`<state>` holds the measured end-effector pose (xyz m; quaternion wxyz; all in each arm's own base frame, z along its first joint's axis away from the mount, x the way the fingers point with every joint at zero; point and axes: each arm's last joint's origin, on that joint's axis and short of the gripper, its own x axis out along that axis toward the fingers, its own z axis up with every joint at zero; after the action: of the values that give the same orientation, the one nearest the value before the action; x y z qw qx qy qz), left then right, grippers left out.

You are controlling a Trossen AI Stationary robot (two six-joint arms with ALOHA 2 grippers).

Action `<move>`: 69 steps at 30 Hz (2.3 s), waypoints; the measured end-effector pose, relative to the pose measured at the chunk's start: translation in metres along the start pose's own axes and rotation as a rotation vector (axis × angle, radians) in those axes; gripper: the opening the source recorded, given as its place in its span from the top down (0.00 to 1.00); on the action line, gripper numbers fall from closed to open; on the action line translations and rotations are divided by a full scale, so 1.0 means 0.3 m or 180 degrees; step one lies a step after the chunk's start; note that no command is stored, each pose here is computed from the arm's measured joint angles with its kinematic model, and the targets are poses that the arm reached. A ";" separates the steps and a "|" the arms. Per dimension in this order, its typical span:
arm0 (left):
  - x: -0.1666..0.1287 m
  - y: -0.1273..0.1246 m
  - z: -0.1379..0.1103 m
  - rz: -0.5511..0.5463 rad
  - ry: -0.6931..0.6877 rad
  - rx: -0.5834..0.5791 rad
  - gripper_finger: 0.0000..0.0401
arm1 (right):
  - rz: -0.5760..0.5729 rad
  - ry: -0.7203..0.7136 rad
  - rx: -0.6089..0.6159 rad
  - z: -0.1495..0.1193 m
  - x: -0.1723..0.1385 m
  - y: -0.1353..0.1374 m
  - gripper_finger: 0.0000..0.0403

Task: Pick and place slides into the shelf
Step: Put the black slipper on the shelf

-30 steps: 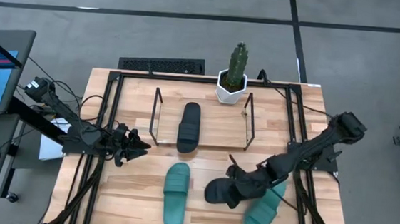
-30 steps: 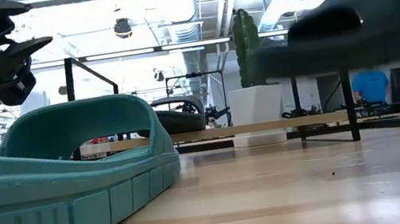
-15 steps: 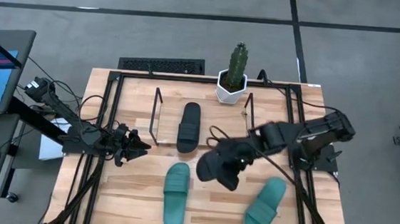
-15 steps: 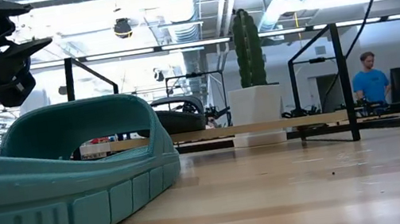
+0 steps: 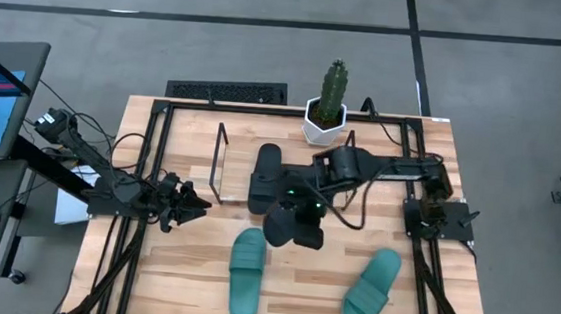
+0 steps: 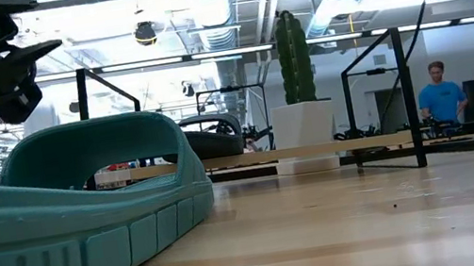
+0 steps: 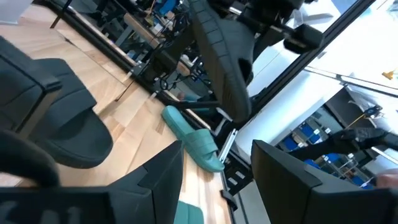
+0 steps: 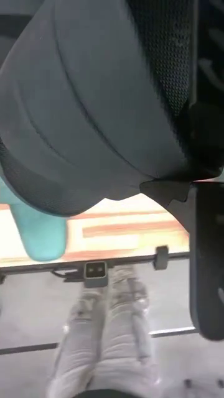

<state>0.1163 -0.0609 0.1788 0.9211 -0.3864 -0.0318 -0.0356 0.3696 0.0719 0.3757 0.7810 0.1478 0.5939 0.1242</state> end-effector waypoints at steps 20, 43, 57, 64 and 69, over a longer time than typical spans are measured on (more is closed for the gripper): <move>0.010 -0.056 0.039 -0.0455 -0.0074 -0.0598 0.56 | -0.0033 0.0252 -0.0331 0.076 0.076 -0.051 1.00; 0.463 -0.266 0.023 0.0129 0.1047 -0.0502 0.56 | -0.0147 0.0282 -0.0435 0.042 0.086 0.037 1.00; 0.575 -0.210 0.023 0.0237 0.1283 -0.0621 0.56 | -0.0143 0.0356 -0.0542 0.016 0.108 0.103 1.00; 0.567 -0.214 0.007 0.0254 0.1418 -0.0677 0.56 | -0.0080 0.0306 -0.0590 0.005 0.096 0.127 1.00; 0.562 -0.211 -0.005 0.0372 0.1437 -0.0686 0.56 | -0.0038 0.0249 -0.0654 -0.019 0.068 0.163 1.00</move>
<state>0.2785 -0.1130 0.2371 0.8588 -0.4658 0.2011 -0.0709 0.3686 0.1252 0.3747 0.7691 0.0585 0.6089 0.1854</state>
